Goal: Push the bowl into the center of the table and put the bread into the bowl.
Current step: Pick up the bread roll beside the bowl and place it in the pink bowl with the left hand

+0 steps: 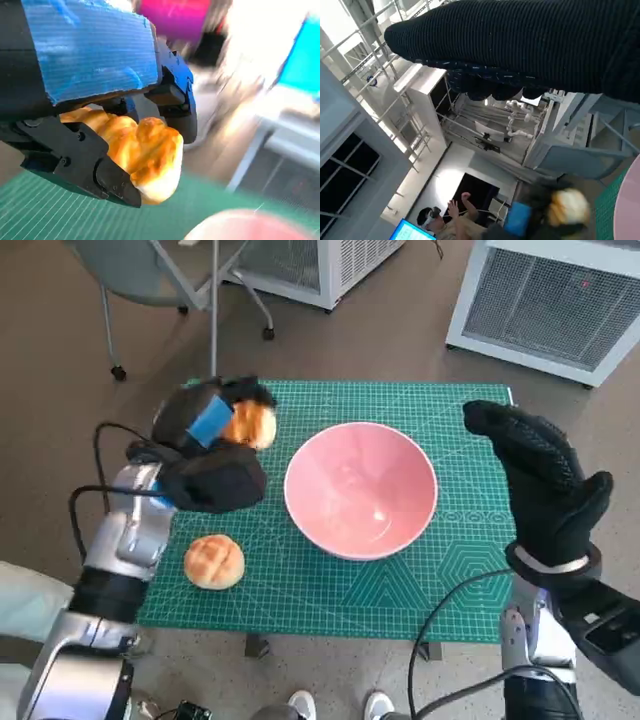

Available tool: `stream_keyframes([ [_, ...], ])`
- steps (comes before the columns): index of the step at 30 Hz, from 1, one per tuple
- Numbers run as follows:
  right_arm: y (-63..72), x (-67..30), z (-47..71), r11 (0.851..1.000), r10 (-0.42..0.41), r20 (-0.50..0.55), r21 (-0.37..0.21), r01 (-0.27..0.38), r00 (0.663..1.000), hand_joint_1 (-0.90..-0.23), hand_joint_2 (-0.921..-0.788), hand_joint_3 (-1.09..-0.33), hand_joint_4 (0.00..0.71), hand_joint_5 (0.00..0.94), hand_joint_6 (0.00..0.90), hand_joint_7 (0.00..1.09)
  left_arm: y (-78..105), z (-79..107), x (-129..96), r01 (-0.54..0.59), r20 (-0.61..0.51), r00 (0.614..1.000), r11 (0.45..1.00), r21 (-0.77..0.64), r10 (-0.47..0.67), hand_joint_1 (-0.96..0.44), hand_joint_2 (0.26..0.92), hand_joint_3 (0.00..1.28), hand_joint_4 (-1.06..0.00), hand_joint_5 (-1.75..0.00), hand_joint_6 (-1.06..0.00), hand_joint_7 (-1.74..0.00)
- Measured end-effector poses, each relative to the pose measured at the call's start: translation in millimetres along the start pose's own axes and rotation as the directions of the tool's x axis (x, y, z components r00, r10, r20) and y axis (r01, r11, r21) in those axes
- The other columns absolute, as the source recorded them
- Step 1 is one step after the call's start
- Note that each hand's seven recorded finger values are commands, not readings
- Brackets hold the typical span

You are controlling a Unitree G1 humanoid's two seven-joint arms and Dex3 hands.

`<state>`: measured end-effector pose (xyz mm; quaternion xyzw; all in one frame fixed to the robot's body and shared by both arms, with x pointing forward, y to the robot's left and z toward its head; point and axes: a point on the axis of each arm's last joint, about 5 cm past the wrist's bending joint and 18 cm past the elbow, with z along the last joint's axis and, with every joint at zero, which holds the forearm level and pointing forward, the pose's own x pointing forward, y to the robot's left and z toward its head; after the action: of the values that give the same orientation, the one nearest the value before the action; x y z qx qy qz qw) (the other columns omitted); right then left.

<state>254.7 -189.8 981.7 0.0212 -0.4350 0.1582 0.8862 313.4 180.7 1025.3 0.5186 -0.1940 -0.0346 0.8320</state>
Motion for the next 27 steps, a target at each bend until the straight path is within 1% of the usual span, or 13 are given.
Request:
stream_keyframes([
  [4, -0.1, 0.0, 0.1, 1.0, 0.0, 0.0, 0.0, 0.0, 1.0, -0.69, -0.921, -0.667, 0.073, 0.001, -0.001, 0.45, 1.1, 13.9, -2, -0.039, 0.078, 0.996, 0.999, -0.019, 0.04, 0.0, 0.908, 0.01, -0.8, -1.15, -0.72, -0.96],
  [9, -0.4, -0.6, 0.9, 1.0, -0.001, 0.001, -0.002, 0.001, 1.0, -0.69, -0.921, -0.669, 0.072, 0.0, -0.001, 0.44, -0.9, 29.1, -3, -0.038, 0.173, 0.984, 0.999, -0.036, 0.044, 0.0, 0.909, 0.01, -0.8, -1.13, -0.7, -1.0],
  [16, -0.6, -3.3, 1.4, 1.0, -0.003, -0.008, -0.003, 0.003, 1.0, -0.69, -0.921, -0.669, 0.072, 0.0, -0.001, 0.44, -10.8, 45.4, -2, 0.023, 0.265, 0.964, 0.998, -0.055, -0.008, 0.0, 0.914, 0.01, -0.79, -1.13, -0.69, -1.02],
  [22, -1.0, -3.9, 3.0, 1.0, -0.004, -0.007, -0.005, 0.004, 1.0, -0.689, -0.921, -0.67, 0.071, 0.0, -0.001, 0.44, -27.3, 54.7, -1, 0.085, 0.322, 0.945, 0.994, -0.065, -0.059, 0.0, 0.919, 0.01, -0.79, -1.12, -0.67, -1.06],
  [25, -1.2, -4.7, 4.1, 1.0, -0.005, -0.008, -0.006, 0.005, 1.0, -0.693, -0.921, -0.67, 0.069, 0.0, -0.001, 0.43, -36.2, 56.5, 0, 0.115, 0.337, 0.938, 0.991, -0.068, -0.086, 0.0, 0.92, 0.06, -0.73, -1.16, -0.61, -1.13],
  [26, -1.2, -5.0, 4.6, 1.0, -0.005, -0.008, -0.006, 0.005, 1.0, -0.693, -0.921, -0.67, 0.068, 0.0, -0.001, 0.43, -39.1, 56.5, 0, 0.125, 0.34, 0.936, 0.99, -0.069, -0.095, 0.0, 0.92, 0.09, -0.7, -1.19, -0.57, -1.17],
  [27, -1.3, -5.4, 5.0, 1.0, -0.005, -0.008, -0.007, 0.005, 1.0, -0.691, -0.921, -0.67, 0.066, 0.0, -0.001, 0.43, -42.0, 56.4, 0, 0.136, 0.341, 0.934, 0.988, -0.068, -0.105, 0.0, 0.92, 0.14, -0.63, -1.24, -0.51, -1.25],
])
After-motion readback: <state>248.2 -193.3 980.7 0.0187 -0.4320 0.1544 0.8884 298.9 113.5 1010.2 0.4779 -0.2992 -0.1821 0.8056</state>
